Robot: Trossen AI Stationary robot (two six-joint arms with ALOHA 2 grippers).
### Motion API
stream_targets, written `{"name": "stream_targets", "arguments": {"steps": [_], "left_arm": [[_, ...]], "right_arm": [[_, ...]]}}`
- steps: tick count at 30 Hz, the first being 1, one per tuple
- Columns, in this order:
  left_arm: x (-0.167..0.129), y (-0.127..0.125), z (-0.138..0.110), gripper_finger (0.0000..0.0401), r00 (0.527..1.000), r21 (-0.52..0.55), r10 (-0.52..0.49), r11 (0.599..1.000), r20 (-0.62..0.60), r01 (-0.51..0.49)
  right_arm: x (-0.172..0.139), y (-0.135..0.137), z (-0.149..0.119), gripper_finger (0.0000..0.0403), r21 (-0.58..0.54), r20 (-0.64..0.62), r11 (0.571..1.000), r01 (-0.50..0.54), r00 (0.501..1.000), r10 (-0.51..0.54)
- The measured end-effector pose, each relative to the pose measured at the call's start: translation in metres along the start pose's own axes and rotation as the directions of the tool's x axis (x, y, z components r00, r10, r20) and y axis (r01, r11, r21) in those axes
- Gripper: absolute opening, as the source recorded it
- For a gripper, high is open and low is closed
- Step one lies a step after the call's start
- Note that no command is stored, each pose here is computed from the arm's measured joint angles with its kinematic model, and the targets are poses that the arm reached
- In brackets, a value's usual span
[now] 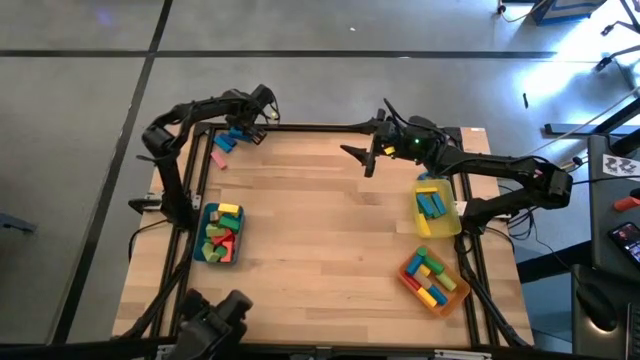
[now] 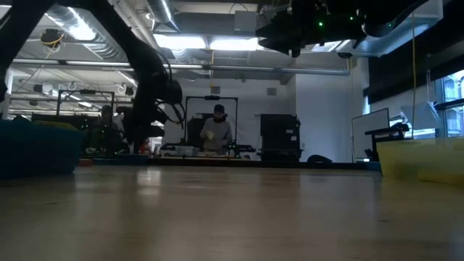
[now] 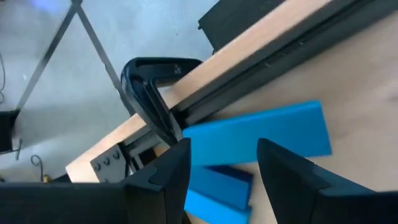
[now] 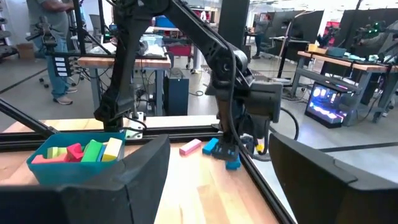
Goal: Sort blocks by size
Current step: Put the blue rectangular block into the yellow bin
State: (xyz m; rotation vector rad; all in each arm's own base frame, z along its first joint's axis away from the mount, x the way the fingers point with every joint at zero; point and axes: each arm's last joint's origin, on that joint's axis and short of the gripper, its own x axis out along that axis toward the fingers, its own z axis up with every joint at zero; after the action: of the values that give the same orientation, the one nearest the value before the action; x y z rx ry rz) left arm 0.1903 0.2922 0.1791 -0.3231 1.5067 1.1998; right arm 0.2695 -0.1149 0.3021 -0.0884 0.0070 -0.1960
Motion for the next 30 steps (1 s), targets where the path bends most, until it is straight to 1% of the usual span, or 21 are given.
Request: {"name": "stream_targets", "arguments": {"steps": [4, 9, 15, 17, 20, 22, 24, 27, 30], "left_arm": [[0.008, -0.004, 0.004, 0.0168, 1.0, -0.003, 0.009, 1.0, 0.006, -0.009], [0.011, -0.008, 0.005, 0.0168, 1.0, 0.03, -0.01, 1.0, 0.004, 0.01], [0.005, -0.017, 0.004, 0.0168, 0.99, 0.089, -0.144, 0.986, 0.006, 0.143], [0.002, -0.025, 0.003, 0.0168, 0.977, 0.119, -0.214, 0.97, 0.0, 0.212], [-0.005, -0.038, -0.001, 0.0168, 0.946, 0.165, -0.323, 0.932, -0.027, 0.323], [-0.009, -0.049, -0.002, 0.0168, 0.92, 0.205, -0.389, 0.898, -0.04, 0.389], [-0.016, -0.06, -0.005, 0.0168, 0.898, 0.263, -0.438, 0.861, -0.053, 0.435], [-0.028, -0.077, -0.01, 0.0168, 0.881, 0.382, -0.466, 0.802, -0.082, 0.46], [-0.042, -0.09, -0.015, 0.0168, 0.88, 0.502, -0.466, 0.742, -0.091, 0.445]], "right_arm": [[0.0, 0.0, 0.0, 0.0276, 0.0, 0.0, 1.0, 0.0, 1.0, 0.0], [0.0, 0.0, 0.0, 0.0276, 0.0, 0.0, 1.0, 0.0, 1.0, 0.0], [0.0, 0.0, 0.0, 0.0276, 0.0, 0.001, 1.0, 0.0, 1.0, 0.0], [0.0, 0.0, 0.0, 0.0276, 0.0, 0.001, 1.0, 0.0, 1.0, 0.0], [0.0, 0.0, 0.0, 0.0276, -0.001, 0.001, 1.0, 0.0, 1.0, 0.0], [0.0, 0.0, 0.0, 0.0276, -0.001, 0.001, 1.0, 0.0, 1.0, 0.0], [0.0, 0.0, 0.0, 0.0276, -0.001, 0.001, 1.0, 0.0, 1.0, 0.0], [0.0, 0.0, 0.0, 0.0276, 0.0, -0.001, 1.0, 0.0, 1.0, 0.0], [0.0, 0.0, -0.001, 0.0276, 0.001, -0.007, 1.0, 0.0, 1.0, 0.0]]}}
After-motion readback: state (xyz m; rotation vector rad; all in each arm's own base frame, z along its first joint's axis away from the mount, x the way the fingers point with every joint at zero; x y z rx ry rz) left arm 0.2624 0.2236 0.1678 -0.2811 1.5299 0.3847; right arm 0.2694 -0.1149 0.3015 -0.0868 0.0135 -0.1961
